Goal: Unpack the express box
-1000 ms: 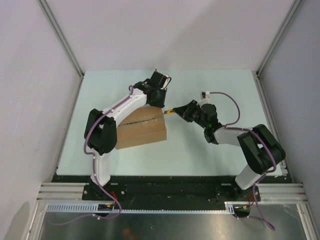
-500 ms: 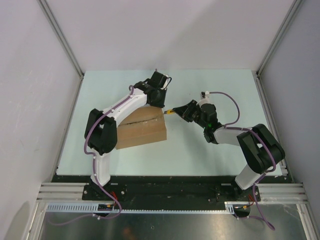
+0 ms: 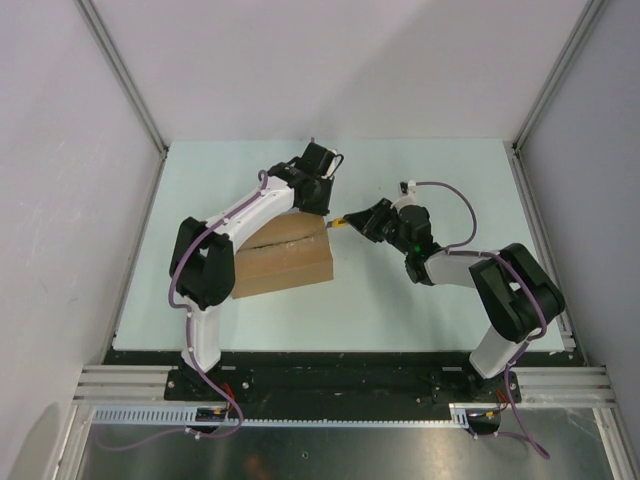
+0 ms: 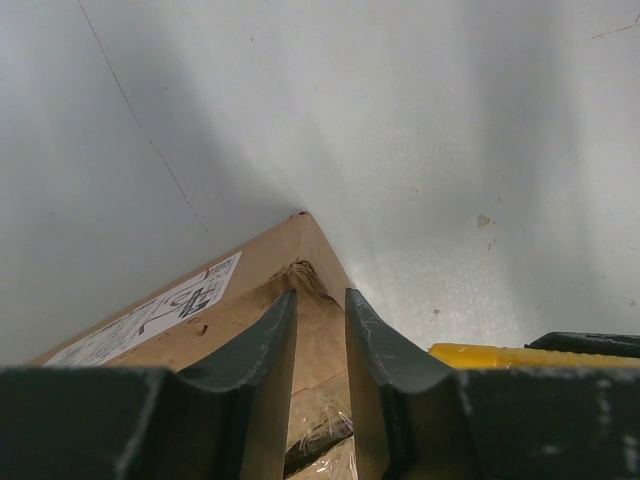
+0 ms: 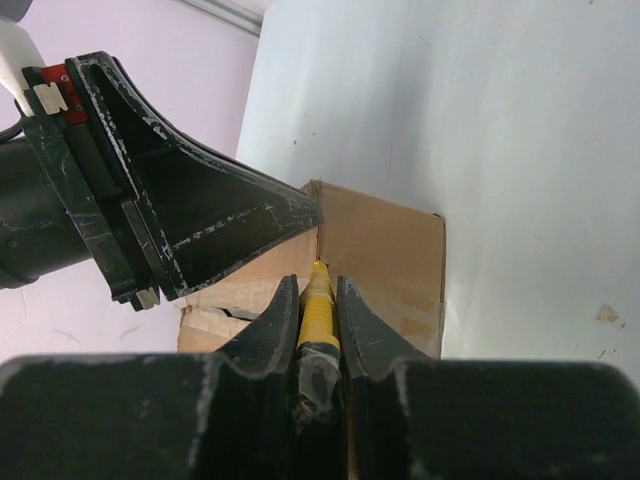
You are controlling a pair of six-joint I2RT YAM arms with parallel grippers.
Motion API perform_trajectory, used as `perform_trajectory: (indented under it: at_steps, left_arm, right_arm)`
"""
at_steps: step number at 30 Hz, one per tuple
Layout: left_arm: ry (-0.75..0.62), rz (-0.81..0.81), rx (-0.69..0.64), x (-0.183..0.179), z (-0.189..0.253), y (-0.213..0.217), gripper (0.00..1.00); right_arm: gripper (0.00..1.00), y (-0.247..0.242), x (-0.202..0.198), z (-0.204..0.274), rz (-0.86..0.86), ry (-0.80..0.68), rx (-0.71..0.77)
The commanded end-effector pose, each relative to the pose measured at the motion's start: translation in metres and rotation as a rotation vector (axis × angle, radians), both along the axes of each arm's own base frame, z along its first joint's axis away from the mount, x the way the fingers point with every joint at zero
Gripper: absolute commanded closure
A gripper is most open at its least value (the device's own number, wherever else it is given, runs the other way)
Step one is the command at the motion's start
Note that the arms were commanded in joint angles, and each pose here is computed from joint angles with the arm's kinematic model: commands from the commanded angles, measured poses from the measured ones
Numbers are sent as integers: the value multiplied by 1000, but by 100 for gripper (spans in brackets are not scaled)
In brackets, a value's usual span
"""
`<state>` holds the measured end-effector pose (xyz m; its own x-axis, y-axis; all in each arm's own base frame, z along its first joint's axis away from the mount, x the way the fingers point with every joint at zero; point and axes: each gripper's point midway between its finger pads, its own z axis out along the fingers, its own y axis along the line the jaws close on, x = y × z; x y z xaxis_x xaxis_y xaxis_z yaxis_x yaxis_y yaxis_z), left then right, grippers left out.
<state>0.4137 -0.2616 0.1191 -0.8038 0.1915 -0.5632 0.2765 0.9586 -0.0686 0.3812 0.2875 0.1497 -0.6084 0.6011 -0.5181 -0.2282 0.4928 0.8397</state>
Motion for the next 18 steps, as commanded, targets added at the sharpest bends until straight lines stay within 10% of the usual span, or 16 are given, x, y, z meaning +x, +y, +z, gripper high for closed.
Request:
perform_trajectory:
  at_steps: [1,9,18]
  left_arm:
    - [121,-7,84,-18,-35,13,69]
    - [211,14,-11,-33,-44,-2,73]
    - [363,68,-85,-57,-67,-6,100]
  right_arm:
    - [100,6,7,7,0,-48,-22]
    - [100,15,-11,-10,41,-23,-132]
    - [100,21,-30,-22,32,-46,-292]
